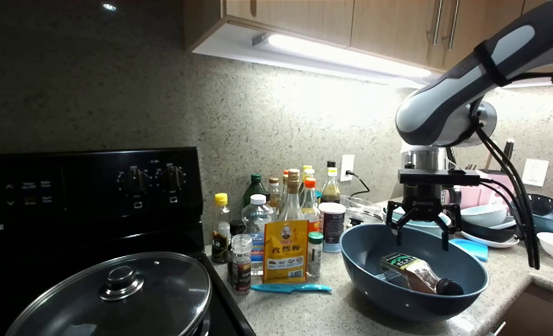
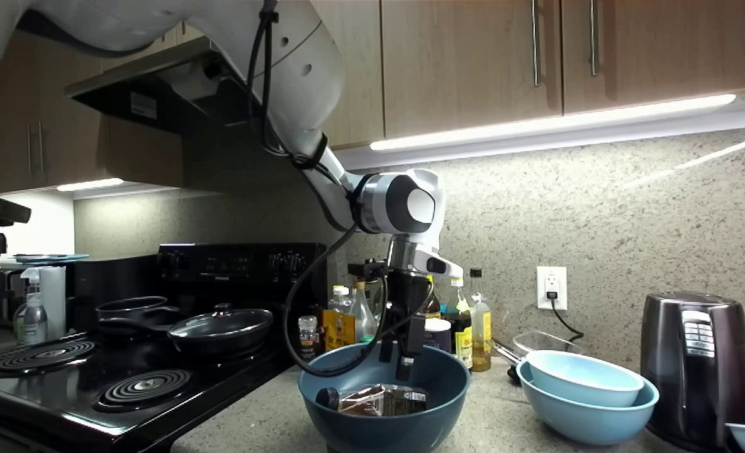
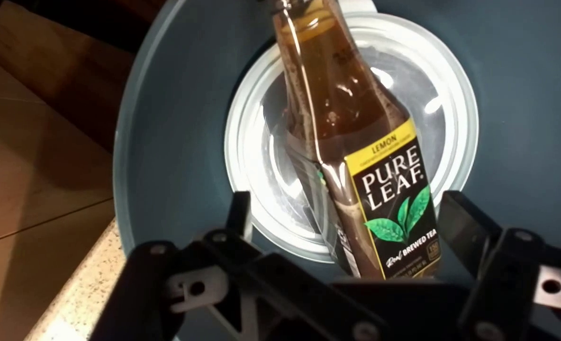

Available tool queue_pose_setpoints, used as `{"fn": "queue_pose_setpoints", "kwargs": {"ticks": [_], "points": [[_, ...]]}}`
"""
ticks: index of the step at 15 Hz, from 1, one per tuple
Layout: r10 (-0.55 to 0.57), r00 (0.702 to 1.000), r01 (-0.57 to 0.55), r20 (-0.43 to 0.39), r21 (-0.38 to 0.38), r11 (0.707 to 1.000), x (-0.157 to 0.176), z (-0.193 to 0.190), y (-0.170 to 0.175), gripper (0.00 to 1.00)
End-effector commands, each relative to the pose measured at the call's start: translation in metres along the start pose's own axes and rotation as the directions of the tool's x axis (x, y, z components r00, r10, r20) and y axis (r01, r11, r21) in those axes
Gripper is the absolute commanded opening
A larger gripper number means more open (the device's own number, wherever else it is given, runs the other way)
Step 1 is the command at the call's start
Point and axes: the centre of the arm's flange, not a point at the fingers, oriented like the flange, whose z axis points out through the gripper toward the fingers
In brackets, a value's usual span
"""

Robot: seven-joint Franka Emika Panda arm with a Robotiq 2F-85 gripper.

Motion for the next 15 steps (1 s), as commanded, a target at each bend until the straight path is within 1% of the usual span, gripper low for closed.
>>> {"fn": "queue_pose_setpoints", "kwargs": {"ticks": [1, 4, 6, 7, 11, 15], "points": [[0.001, 1.000, -0.001, 0.001, -0.002, 1.000, 0.001, 0.001, 0.000, 1.00], [-0.001, 1.000, 0.001, -0.003, 0.001, 1.000, 0.000, -0.001, -0.002, 1.00], [-0.018, 1.000, 0.018, -0.007, -0.012, 1.000, -0.004, 0.002, -0.004, 1.00], [0.003, 1.000, -0.004, -0.024, -0.011, 1.000, -0.011, 0.006, -0.005, 1.00], [-0.006, 1.000, 0.006, -0.029, 0.003, 1.000, -0.031, 0.017, -0.005, 1.00], [-0.005, 1.000, 0.005, -0.012, 0.015, 1.000, -0.043, 0.030, 0.003, 1.00]]}}
